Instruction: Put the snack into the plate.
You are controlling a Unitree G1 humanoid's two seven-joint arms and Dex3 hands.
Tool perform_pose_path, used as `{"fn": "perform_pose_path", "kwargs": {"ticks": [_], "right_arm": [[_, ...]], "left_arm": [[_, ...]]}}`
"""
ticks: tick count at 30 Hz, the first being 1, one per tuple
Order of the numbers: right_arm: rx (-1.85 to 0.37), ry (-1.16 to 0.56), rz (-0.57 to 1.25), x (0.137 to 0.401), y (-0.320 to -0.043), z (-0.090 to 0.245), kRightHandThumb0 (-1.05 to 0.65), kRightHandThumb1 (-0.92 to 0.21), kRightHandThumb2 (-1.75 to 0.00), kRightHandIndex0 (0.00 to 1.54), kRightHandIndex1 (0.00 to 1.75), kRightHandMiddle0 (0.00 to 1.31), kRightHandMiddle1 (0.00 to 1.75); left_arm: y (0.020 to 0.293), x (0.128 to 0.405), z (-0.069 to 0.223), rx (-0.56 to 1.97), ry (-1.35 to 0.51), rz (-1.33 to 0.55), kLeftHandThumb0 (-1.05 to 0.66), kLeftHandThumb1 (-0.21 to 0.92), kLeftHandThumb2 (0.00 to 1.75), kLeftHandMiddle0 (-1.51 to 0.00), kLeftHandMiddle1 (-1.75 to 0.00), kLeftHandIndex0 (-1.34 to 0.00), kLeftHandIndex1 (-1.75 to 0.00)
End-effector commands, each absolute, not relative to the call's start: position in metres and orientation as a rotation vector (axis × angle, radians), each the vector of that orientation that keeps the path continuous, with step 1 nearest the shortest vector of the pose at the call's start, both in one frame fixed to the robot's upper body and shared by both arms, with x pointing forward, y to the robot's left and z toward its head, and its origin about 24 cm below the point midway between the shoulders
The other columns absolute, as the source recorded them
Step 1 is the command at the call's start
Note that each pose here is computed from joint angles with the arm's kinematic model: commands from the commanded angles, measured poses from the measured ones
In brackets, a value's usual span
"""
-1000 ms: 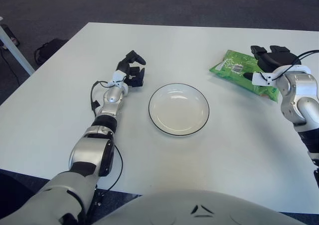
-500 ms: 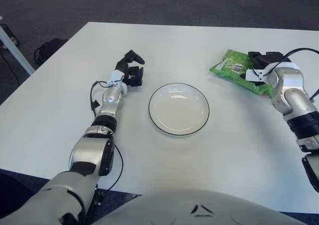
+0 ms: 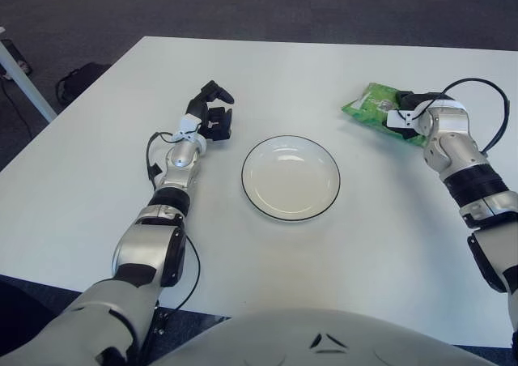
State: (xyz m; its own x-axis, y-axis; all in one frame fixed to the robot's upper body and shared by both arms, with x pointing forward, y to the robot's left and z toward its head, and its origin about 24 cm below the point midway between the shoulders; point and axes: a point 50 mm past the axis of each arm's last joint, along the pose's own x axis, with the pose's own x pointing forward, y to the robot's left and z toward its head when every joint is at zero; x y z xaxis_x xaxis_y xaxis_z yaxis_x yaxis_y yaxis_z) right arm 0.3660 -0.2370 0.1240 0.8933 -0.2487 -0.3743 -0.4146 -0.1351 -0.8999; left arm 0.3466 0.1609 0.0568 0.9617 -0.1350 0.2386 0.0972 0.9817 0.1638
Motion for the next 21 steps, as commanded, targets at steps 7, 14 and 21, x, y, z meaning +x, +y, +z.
{"fn": "perform_pose_path", "kwargs": {"ticks": [7, 14, 21], "right_arm": [[-1.696, 0.631, 0.224, 0.365, -0.244, 0.097, -1.05, -0.92, -1.01, 0.00, 0.00, 0.00, 0.00], [-1.684, 0.664, 0.216, 0.364, -0.247, 0.087, -1.05, -0.92, -0.99, 0.00, 0.00, 0.00, 0.00], [-1.719, 0.496, 0.082, 0.363, -0.247, 0.086, -0.88, -0.92, -0.77, 0.00, 0.82, 0.01, 0.88]], "left_arm": [[0.164, 0.317, 0.010, 0.131, -0.114, -0.086, -0.43, 0.47, 1.12, -1.21, -1.75, -0.49, -1.75], [0.164, 0.317, 0.010, 0.137, -0.120, -0.075, -0.43, 0.48, 1.11, -1.20, -1.75, -0.49, -1.75], [0.165, 0.317, 0.010, 0.140, -0.118, -0.073, -0.43, 0.48, 1.11, -1.19, -1.75, -0.48, -1.75]]}}
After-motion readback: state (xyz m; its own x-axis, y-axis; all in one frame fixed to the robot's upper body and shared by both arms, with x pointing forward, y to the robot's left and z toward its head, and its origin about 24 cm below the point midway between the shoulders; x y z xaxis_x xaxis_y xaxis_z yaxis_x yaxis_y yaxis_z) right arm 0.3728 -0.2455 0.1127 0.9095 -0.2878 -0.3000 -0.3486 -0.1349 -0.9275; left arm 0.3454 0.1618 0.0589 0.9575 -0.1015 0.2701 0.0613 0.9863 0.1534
